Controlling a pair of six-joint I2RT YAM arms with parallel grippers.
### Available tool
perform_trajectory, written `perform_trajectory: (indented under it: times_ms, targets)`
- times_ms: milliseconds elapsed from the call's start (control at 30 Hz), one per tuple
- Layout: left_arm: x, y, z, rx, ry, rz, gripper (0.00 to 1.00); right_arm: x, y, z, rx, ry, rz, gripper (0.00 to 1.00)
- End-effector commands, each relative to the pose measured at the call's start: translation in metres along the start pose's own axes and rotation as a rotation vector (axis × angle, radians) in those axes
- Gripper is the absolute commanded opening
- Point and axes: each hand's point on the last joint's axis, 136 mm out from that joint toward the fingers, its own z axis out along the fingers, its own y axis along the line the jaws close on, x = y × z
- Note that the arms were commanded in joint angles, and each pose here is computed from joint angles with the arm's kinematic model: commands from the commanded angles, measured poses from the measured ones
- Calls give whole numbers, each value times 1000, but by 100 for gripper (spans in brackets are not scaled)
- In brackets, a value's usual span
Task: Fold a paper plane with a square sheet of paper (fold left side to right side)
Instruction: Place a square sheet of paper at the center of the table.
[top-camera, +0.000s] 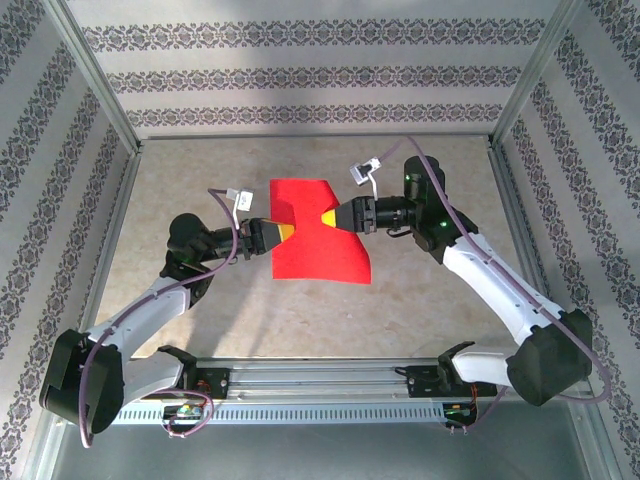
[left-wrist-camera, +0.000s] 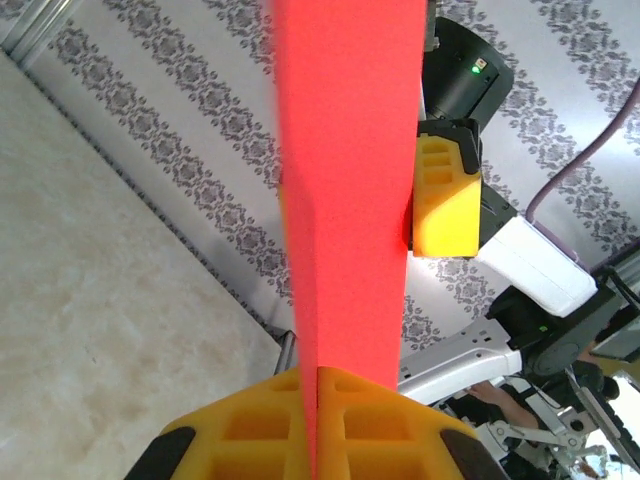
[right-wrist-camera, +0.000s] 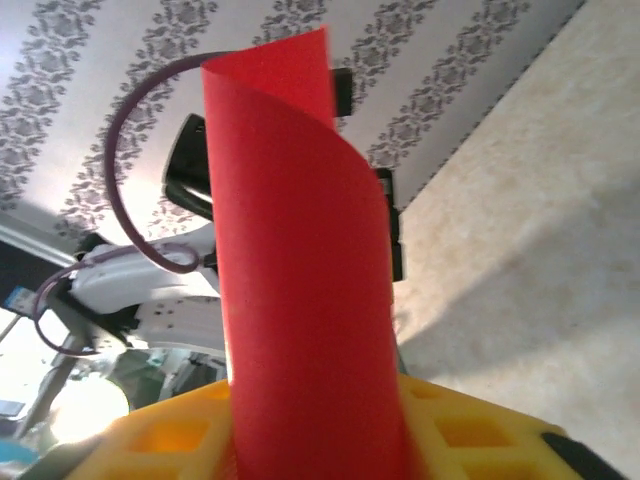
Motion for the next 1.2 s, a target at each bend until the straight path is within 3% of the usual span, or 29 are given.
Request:
perform_trajectory:
  times_ms: [0,233,767,867,1033,1167]
  targets:
    - [3,2,0,-43,11,30,0,6,-20,-4,69,-14,8,48]
    - [20,39,-4,-154,10,-69,0,18,-74,-22,285,-44,87,69]
    - [99,150,-13,-409,131,-430,0,73,-177,-50,620,-47,282,77]
    - [127,178,-24,-510,177,-500,0,84,-190,-50,639,-47,323,70]
    - [157,206,-32,-592,253,-568,0,102,-207,-42,637,-11,402,42]
    - [160,214,-34,-620,259,-574,0,114,-218,-35,655,19,437,22]
